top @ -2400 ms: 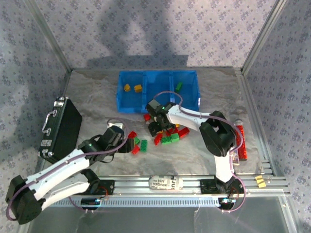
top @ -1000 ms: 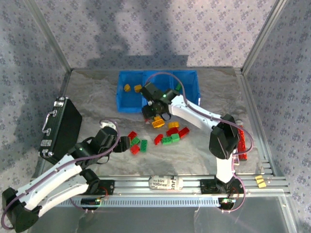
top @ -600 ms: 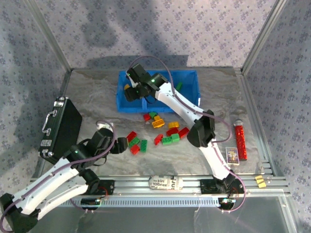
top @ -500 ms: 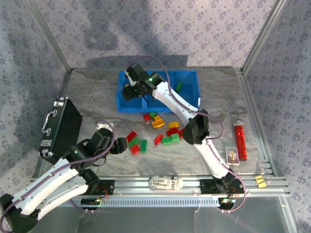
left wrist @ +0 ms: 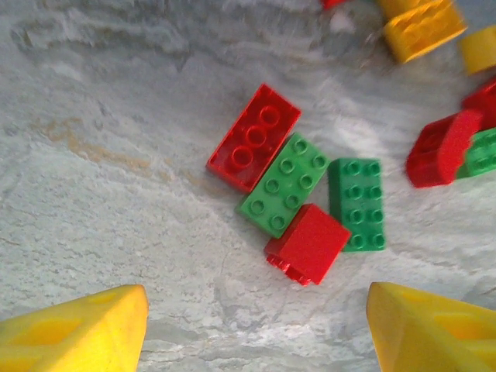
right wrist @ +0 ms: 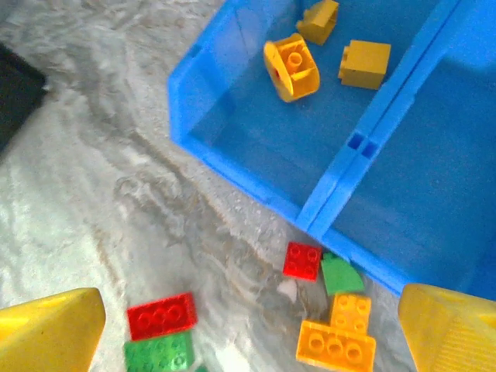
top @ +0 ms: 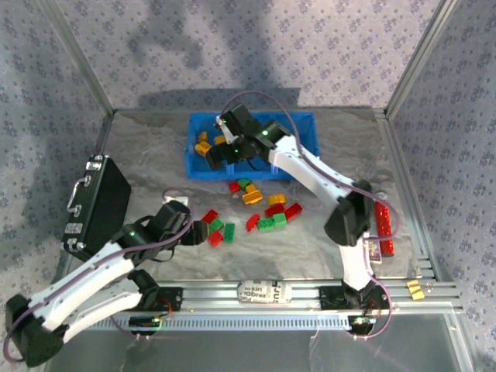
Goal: Sort the legos into containers by color
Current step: Place the lego in the container, then pick up the lego from the center of the table.
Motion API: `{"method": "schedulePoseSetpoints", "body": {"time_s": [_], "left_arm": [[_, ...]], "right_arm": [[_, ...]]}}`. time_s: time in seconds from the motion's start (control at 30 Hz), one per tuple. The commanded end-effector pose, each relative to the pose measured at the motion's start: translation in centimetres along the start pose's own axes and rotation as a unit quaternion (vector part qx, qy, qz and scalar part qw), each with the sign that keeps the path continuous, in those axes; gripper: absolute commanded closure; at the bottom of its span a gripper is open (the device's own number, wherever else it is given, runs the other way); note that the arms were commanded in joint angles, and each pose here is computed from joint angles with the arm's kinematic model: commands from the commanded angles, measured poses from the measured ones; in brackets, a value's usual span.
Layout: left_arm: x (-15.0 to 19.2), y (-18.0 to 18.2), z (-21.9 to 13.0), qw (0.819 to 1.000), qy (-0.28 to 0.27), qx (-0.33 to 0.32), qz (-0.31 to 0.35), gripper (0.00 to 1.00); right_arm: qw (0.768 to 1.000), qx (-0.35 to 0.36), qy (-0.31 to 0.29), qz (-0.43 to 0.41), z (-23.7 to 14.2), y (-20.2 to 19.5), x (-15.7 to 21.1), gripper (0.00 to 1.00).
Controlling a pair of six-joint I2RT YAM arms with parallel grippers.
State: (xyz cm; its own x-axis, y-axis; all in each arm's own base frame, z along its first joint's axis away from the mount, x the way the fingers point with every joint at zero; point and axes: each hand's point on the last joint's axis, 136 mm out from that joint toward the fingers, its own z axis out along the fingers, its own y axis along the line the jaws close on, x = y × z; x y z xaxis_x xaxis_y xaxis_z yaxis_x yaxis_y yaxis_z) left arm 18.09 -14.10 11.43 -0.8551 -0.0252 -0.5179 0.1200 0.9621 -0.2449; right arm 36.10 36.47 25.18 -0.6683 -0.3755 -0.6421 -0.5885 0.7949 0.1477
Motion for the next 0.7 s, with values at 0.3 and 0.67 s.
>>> {"method": "schedulePoseSetpoints", "body": {"time_s": [0.3, 0.67], "left_arm": [[-3.5, 1.0, 5.0, 0.999, 0.04, -0.015, -0.027, 0.32], [-5.0, 0.1, 8.5, 0.996, 0.081, -0.034, 0.005, 0.32]], "right_arm": [[0.999, 0.025, -0.021, 0.012, -4.3, -2.7, 5.4, 0.01], [0.999, 0.023, -0.02, 0.041, -4.4, -3.9, 8.0, 0.01]]}}
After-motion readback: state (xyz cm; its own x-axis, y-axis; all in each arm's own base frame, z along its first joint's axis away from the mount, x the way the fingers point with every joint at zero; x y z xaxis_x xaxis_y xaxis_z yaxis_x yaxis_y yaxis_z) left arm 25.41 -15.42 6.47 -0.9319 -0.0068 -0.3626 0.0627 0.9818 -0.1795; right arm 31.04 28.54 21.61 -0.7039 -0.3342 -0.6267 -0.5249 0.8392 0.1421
